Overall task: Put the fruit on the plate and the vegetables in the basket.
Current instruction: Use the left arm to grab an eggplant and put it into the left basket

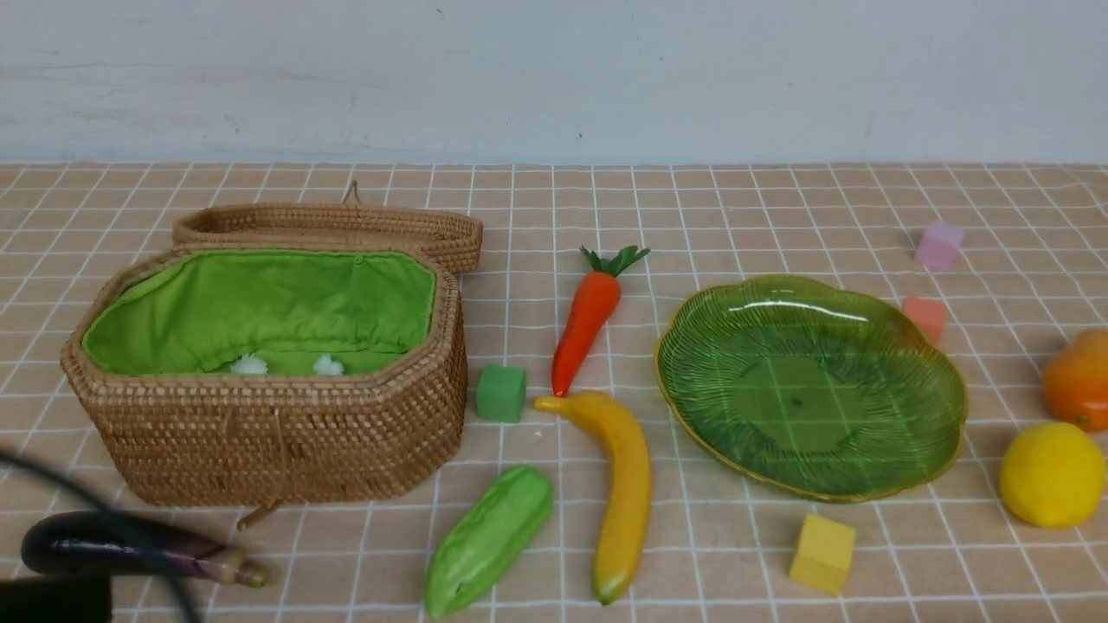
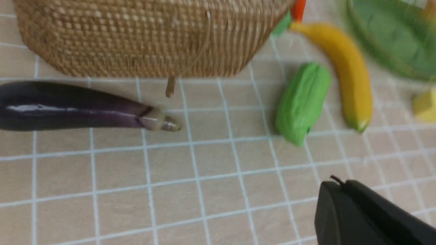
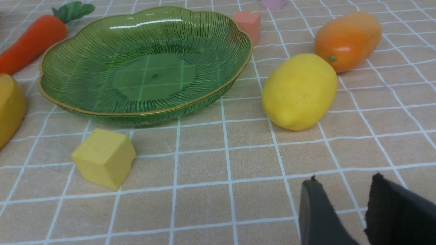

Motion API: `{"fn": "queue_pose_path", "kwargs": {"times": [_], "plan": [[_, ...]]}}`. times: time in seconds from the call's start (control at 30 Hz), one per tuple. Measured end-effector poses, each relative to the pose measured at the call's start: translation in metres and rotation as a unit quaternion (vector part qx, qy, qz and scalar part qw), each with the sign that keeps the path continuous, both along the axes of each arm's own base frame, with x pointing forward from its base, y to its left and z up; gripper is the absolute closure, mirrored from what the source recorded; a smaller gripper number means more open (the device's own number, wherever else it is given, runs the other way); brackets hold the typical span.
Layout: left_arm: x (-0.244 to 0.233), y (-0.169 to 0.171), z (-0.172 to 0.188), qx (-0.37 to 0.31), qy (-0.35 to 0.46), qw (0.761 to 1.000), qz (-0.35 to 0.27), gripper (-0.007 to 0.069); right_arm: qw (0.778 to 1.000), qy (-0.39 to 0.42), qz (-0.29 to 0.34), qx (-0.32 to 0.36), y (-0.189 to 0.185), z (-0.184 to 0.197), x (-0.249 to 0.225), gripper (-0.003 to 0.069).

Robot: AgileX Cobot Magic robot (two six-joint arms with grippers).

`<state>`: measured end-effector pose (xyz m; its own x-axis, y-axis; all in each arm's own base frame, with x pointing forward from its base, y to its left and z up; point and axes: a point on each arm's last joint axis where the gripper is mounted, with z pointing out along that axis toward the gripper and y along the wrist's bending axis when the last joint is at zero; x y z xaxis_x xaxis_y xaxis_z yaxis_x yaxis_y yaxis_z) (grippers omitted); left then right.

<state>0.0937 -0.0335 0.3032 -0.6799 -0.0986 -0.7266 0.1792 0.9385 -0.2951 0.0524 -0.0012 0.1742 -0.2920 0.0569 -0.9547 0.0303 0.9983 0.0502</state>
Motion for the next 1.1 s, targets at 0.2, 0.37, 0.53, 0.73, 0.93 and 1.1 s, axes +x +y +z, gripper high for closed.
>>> {"fn": "queue_pose_path", "kwargs": {"times": [0.2, 0.37, 0.53, 0.73, 0.93, 1.1], "plan": [[0.033, -0.007, -0.011, 0.024, 0.060, 0.997, -0.038, 0.0638, 1.000, -0.002, 0.000, -0.002, 0.000, 0.000, 0.000, 0.0417], [0.039, -0.013, -0.018, 0.033, 0.075, 0.992, -0.096, 0.0638, 0.995, -0.041, -0.009, 0.089, 0.002, 0.005, 0.002, 0.0417], [0.036, -0.018, -0.017, 0.043, 0.061, 0.986, -0.148, 0.0638, 0.957, -0.125, -0.024, 0.259, 0.004, 0.021, 0.004, 0.0417], [0.040, -0.022, -0.014, 0.044, 0.040, 0.981, -0.185, 0.0638, 0.930, -0.082, -0.009, 0.358, 0.010, 0.032, 0.001, 0.0455], [0.070, -0.031, -0.006, 0.072, 0.062, 0.957, -0.273, 0.0638, 0.962, 0.036, 0.190, 0.194, 0.032, 0.122, -0.019, 0.0553], [0.101, -0.031, -0.012, 0.155, 0.037, 0.922, -0.352, 0.0638, 0.935, 0.104, 0.334, 0.064, 0.045, 0.185, -0.023, 0.0571]]}}
